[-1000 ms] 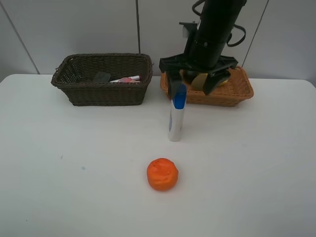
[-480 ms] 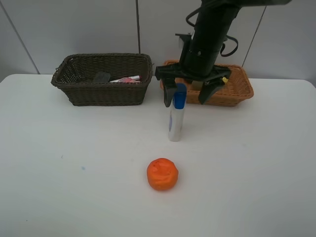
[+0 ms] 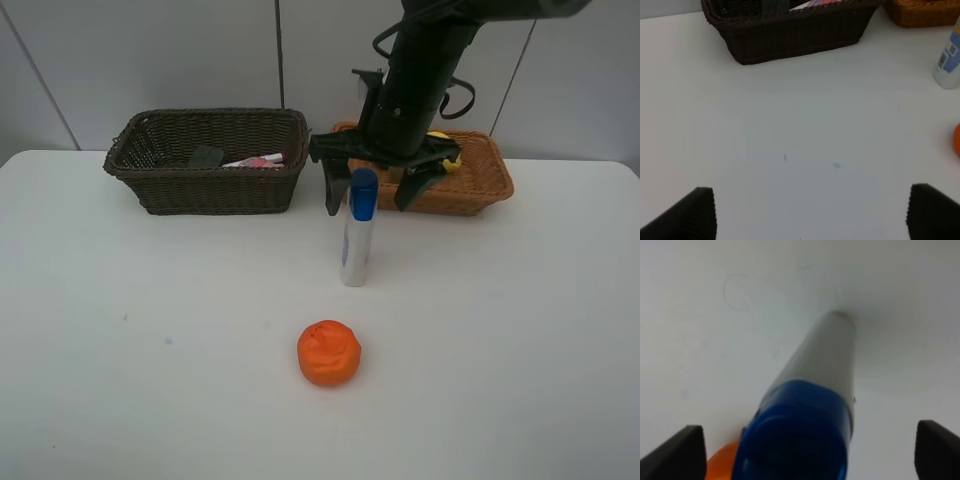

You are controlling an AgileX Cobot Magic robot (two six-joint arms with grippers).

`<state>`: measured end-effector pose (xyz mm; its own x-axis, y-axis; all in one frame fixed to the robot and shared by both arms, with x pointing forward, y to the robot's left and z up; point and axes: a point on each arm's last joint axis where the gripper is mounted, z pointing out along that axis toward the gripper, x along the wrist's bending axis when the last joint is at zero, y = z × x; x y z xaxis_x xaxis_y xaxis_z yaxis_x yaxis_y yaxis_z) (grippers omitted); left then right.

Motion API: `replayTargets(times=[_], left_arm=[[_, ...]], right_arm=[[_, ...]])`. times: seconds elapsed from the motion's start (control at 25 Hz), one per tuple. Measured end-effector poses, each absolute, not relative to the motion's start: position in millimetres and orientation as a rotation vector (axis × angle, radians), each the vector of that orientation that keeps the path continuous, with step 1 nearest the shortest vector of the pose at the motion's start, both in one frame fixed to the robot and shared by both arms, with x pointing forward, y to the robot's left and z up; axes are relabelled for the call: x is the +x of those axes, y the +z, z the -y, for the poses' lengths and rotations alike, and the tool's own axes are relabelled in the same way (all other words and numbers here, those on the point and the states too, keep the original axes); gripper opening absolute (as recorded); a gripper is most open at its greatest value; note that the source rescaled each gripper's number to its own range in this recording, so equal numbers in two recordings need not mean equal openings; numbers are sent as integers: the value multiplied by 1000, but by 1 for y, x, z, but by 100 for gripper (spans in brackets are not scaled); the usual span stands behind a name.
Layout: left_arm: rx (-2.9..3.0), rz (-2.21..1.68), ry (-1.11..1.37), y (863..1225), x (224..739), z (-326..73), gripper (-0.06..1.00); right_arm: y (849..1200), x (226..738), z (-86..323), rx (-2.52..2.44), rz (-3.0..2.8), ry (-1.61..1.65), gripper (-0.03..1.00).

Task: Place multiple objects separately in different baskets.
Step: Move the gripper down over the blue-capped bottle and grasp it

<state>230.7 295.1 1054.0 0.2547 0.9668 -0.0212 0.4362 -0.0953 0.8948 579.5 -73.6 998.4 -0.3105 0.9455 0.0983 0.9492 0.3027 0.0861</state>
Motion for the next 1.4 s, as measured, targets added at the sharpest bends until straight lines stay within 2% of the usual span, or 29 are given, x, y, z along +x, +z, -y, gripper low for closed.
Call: replayTargets(times=[0.72,1.4], left_arm=[[1678,-1311,786,1054,231,-295,100],[1678,-1311,786,1054,231,-295,100]], right_arm=[[995,582,73,-1830,2517,-208,98],[962,587,70,-1819,2500,-83,98]])
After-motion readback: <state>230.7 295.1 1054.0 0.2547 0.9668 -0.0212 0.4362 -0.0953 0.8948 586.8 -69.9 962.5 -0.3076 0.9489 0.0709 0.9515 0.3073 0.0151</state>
